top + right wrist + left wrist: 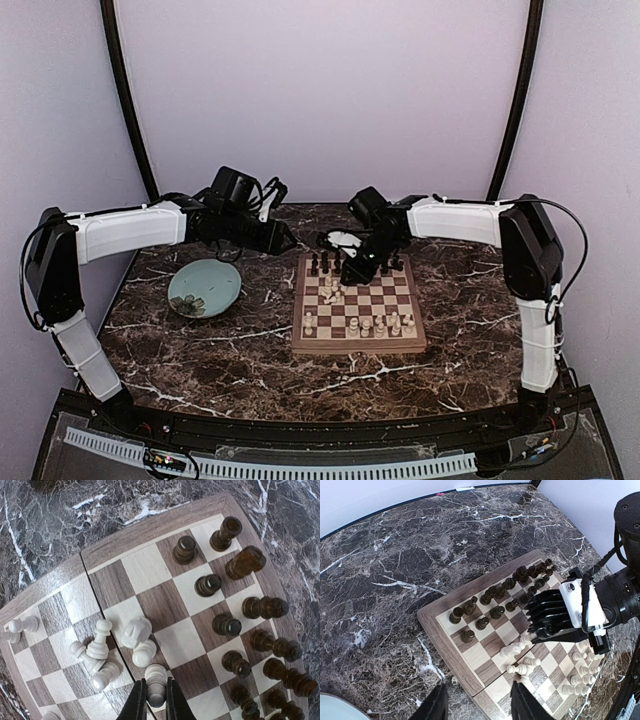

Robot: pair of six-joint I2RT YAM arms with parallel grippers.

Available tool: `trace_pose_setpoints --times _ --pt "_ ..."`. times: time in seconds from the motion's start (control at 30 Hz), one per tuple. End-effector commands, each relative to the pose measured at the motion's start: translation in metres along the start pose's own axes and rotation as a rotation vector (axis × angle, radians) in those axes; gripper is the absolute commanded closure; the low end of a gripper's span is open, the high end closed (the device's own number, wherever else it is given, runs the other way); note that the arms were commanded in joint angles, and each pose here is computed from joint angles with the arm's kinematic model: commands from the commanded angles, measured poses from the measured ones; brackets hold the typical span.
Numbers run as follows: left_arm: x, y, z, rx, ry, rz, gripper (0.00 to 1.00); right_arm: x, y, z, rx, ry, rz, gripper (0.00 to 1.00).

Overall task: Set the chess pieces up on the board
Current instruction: Pick up the bishop from the chessboard, then place the bishop on c1.

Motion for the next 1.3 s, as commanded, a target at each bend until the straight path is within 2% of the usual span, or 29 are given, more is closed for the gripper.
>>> trace_pose_setpoints --times 0.0,0.2,0.4,0.97,1.27 --pt "-0.024 -0.011 -0.024 0.027 -0.068 0.02 0.56 0.0 -0.005 -0.034 0.049 -0.033 0.004 0.94" --pt "-0.024 -0.01 -0.024 0.023 -0.069 0.022 0.56 0.004 0.004 -0.058 0.064 -0.06 -0.006 0.94" --pt "-0.024 -0.011 -0.024 0.024 -0.069 0.021 0.56 0.005 0.03 -0.066 0.003 -0.077 -0.057 0.94" --pt "-0.025 -0.01 -0.026 0.014 -0.073 0.028 0.56 0.002 0.113 -0.028 -0.11 0.015 -0.271 0.94" --pt "-0.026 -0.011 -0.027 0.017 -0.078 0.029 0.56 0.016 0.127 -0.016 -0.122 0.076 -0.326 0.93"
Point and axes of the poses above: each gripper's point midway between its finger pads, its own z axis out along the fingers, its own y axis along the line the jaws close on, x = y × z, the point moved 2 cm from there along -z, back along the fingers, and after that the axes turned 4 degrees about -z, right-handed, at the moved point
